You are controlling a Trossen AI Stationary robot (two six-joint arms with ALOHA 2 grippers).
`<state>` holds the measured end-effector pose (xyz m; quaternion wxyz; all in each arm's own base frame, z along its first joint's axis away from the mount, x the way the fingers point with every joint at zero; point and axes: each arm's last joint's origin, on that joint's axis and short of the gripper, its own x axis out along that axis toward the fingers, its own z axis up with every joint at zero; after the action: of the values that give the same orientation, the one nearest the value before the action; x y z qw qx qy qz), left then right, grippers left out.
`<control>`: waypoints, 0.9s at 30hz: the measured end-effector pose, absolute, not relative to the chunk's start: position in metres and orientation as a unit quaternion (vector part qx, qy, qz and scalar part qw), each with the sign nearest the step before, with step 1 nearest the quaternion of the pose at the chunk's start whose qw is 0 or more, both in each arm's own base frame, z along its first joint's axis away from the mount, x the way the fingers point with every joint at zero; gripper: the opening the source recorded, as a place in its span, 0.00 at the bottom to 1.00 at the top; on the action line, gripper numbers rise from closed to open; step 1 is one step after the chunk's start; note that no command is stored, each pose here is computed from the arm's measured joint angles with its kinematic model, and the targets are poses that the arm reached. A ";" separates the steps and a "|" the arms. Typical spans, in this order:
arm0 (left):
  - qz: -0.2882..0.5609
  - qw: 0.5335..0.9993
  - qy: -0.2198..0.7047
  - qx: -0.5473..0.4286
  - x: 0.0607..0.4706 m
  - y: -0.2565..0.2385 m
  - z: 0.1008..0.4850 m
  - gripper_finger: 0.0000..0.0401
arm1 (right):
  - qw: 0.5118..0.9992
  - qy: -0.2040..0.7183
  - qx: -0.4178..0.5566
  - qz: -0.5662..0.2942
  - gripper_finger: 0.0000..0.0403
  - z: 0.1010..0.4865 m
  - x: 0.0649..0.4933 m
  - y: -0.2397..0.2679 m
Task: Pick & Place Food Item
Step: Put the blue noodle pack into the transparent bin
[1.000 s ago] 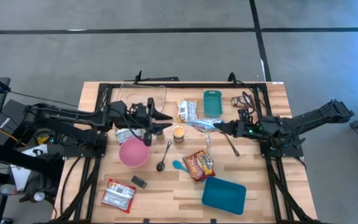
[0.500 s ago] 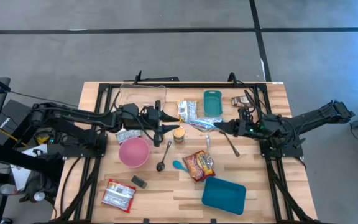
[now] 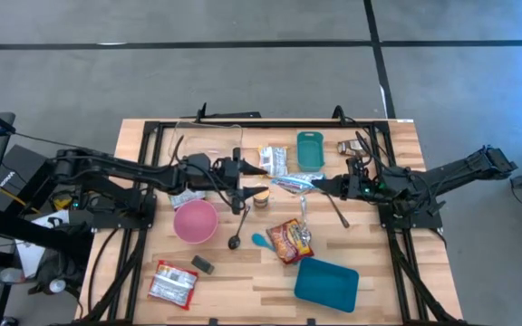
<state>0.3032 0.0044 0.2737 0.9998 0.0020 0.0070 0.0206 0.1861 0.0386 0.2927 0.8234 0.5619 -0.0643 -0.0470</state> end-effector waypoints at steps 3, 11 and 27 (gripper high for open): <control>0.021 1.000 0.005 0.002 0.305 0.004 0.272 0.60 | 0.823 -0.064 0.562 -0.047 0.00 0.293 0.186 0.039; 0.021 1.000 -0.017 0.001 0.305 0.004 0.276 0.63 | 0.824 -0.063 0.561 -0.048 0.00 0.292 0.186 0.039; 0.016 1.000 -0.023 -0.002 0.315 0.002 0.266 0.63 | 0.824 -0.057 0.562 -0.038 0.00 0.292 0.186 0.039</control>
<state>0.3151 0.0024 0.2655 0.9996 -0.0021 -0.0226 0.0161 0.1863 0.0389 0.2924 0.8245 0.5617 -0.0568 -0.0385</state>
